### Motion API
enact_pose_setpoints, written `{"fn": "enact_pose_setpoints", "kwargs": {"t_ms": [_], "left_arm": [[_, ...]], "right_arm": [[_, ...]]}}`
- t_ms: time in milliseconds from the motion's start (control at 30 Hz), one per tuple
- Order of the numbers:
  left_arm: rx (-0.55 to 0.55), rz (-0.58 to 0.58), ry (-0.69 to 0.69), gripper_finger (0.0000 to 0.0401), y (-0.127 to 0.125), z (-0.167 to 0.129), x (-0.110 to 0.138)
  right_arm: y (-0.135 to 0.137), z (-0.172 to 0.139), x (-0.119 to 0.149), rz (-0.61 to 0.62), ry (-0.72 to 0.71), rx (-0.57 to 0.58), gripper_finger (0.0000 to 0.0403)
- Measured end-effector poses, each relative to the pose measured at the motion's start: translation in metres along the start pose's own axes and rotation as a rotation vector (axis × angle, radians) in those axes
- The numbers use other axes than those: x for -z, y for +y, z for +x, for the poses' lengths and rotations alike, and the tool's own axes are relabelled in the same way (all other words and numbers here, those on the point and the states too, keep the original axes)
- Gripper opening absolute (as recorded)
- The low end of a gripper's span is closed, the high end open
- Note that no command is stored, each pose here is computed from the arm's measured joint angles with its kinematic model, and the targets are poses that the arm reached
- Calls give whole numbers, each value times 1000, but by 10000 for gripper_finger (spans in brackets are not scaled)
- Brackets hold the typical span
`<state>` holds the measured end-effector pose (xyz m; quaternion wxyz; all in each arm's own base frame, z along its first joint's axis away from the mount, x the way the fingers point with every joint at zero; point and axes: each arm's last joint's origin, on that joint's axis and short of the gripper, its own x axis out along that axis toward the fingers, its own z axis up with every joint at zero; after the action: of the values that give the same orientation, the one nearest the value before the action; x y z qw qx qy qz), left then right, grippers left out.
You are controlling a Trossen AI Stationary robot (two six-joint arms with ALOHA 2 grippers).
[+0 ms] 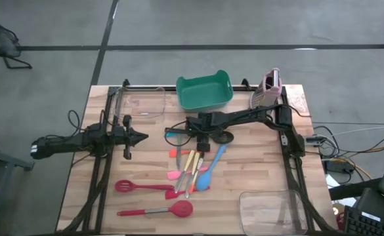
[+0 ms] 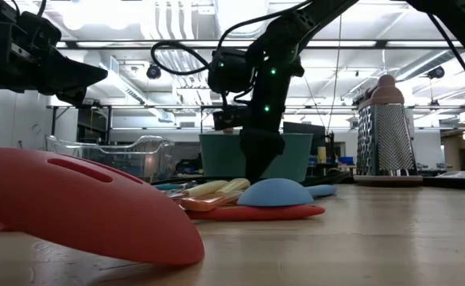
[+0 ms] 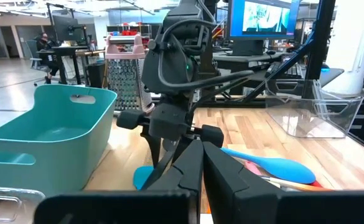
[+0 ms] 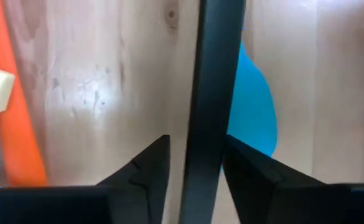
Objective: Pick & Place Kitchen Items
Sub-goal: Put the bottom right black saddle into the green bin
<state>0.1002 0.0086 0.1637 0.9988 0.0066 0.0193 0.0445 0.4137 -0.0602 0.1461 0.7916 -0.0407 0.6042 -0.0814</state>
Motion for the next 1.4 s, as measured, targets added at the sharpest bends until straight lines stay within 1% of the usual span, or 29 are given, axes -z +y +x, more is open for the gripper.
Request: {"fn": "enact_pose_setpoints", "kwargs": {"t_ms": [133,167,367,533,667,800,900,1000,1100,1233,1400], "left_arm": [[0,0,0,19,0,0,0],[0,0,0,19,0,0,0],[0,0,0,19,0,0,0],[0,0,0,19,0,0,0],[1,0,-1,19,0,0,0],[0,0,-1,19,0,0,0],[0,0,-3,19,0,0,0],[0,0,-3,19,0,0,0],[0,0,-4,19,0,0,0],[0,0,-4,19,0,0,0],[-1,0,-5,19,0,0,0]], "right_arm": [[2,0,0,1,-4,-20,71],[3,0,0,-2,-4,-22,68],[14,-3,0,-35,1,-33,68],[23,-16,3,-52,27,-33,68],[21,-43,1,-51,-35,-21,68],[11,-83,-1,-49,-146,55,68],[-4,-117,-3,-39,-270,158,68],[-26,-142,-5,8,-402,204,68],[-51,-158,-5,60,-499,257,68],[-90,-166,-4,160,-594,332,68],[-134,-158,-1,261,-643,416,68]]}}
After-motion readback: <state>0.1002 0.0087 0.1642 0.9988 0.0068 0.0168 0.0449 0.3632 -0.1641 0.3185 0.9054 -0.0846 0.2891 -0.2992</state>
